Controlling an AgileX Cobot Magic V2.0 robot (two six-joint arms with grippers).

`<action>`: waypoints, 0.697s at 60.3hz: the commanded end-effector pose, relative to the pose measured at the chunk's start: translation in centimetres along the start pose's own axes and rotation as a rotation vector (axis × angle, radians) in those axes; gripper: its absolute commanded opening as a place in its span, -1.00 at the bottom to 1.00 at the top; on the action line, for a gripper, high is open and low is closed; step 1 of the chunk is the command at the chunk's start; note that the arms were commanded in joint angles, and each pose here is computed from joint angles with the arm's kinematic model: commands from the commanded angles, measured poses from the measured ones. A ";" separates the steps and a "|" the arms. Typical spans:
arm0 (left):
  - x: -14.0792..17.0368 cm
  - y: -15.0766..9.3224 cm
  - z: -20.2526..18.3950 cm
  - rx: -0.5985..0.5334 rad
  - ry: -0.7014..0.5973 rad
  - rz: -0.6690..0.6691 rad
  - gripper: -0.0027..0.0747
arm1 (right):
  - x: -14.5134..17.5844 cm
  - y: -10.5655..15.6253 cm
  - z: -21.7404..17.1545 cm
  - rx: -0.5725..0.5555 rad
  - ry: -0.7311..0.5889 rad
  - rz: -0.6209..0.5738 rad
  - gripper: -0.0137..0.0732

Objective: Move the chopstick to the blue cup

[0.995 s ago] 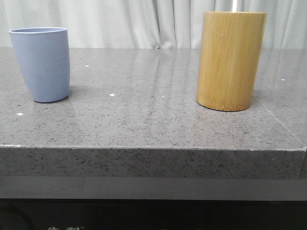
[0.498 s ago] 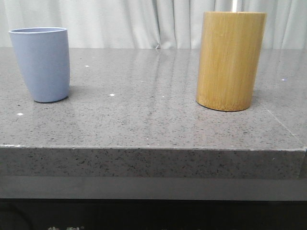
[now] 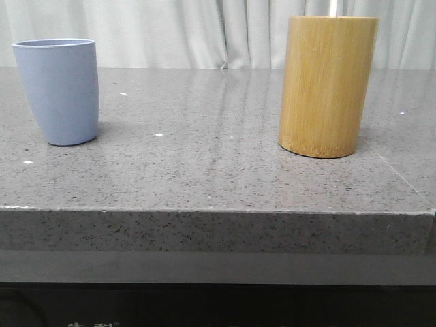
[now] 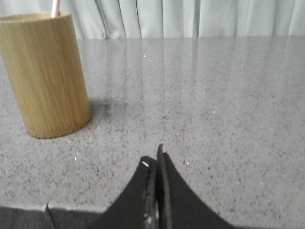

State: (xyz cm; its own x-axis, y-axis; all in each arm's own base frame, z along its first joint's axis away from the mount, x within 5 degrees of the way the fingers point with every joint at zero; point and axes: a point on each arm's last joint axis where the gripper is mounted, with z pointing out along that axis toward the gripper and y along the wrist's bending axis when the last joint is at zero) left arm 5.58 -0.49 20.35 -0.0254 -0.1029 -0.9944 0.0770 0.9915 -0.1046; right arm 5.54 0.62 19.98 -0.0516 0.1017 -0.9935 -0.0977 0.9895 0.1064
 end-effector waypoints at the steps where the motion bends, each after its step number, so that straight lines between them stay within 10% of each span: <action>1: -2.6 -0.1 -0.6 0.002 -0.199 -0.018 -0.98 | -4.2 0.4 -1.1 -0.006 -0.197 -0.011 -0.87; 23: -13.4 -1.4 -0.3 0.004 -0.082 0.060 -0.98 | -14.6 1.7 -0.8 -0.017 -0.065 -0.015 -0.87; 42: -13.3 -1.1 5.0 -0.028 0.097 0.145 -0.98 | -16.1 1.8 3.2 -0.007 0.053 -0.013 -0.84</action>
State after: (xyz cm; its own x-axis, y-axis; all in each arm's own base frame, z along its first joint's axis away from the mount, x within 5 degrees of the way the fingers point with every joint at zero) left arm 10.23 -0.60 31.96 -0.1974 0.0522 -0.9789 0.0660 0.9970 0.0399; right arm 9.06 1.17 34.45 -0.1860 0.0825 -0.9791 -0.1095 0.9885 0.1041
